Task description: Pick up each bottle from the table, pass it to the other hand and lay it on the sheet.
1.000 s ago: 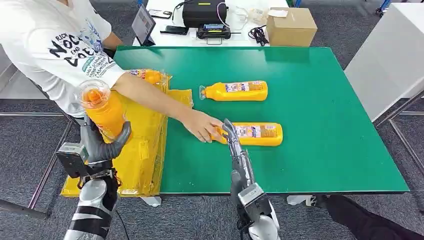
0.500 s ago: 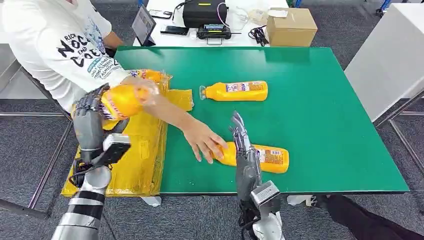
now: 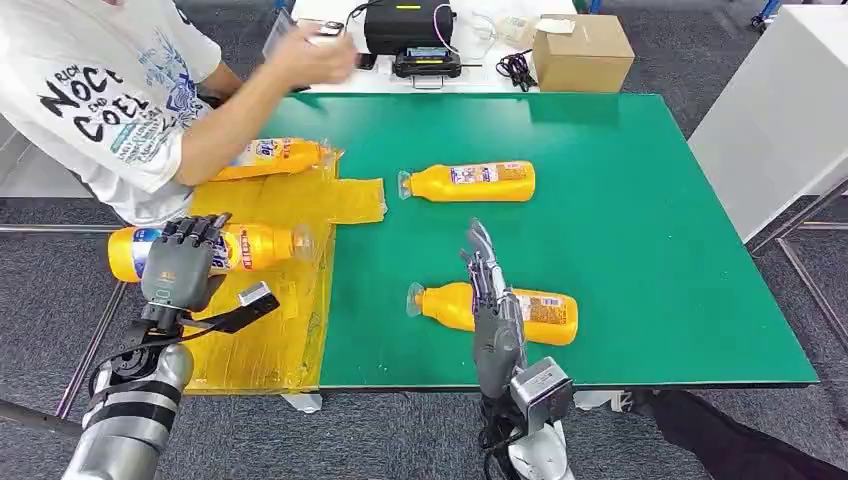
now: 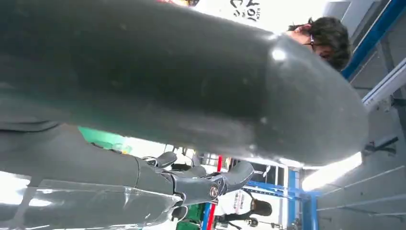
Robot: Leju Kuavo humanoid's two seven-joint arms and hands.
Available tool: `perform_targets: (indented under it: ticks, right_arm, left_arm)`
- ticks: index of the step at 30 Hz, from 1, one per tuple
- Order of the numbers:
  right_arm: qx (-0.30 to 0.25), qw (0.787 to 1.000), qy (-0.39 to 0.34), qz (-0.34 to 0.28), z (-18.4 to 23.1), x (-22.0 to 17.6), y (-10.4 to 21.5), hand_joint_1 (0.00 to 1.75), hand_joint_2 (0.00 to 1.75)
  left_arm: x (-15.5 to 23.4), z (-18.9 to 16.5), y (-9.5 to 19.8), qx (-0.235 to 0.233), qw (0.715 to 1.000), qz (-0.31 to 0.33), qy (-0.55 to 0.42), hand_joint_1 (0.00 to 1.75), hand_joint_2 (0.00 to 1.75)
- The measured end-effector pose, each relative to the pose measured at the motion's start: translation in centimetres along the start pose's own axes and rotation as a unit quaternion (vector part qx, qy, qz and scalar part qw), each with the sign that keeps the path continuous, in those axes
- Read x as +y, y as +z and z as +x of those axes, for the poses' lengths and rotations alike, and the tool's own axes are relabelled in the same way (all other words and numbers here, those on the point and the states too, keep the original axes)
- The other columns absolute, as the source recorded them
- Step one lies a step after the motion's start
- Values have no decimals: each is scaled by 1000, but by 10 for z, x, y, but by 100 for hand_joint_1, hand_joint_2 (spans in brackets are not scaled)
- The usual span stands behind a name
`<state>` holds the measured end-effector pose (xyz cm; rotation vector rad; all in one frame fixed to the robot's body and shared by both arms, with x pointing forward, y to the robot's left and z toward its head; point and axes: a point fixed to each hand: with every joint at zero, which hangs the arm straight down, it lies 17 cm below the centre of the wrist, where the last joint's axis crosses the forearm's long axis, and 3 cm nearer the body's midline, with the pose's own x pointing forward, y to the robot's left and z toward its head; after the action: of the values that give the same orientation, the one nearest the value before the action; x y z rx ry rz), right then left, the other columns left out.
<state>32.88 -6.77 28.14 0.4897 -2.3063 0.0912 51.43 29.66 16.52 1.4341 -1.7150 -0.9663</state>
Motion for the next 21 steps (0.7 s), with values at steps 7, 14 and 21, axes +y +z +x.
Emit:
perform_targets:
  ticks: [7, 14, 21]
  right_arm:
    - [4, 1000, -6, -1, -1, 0, 2, 0, 0]
    - [14, 1000, -11, 3, -4, 0, 4, 0, 0]
    - [21, 1000, -16, 7, -6, 1, 5, 0, 0]
  left_arm:
    - [-10, -13, 10, 20, 1000, -10, 19, 175, 175]
    - [-41, -22, 28, 63, 993, -41, 88, 175, 175]
    - [-70, -21, 41, 82, 986, -90, 113, 175, 175]
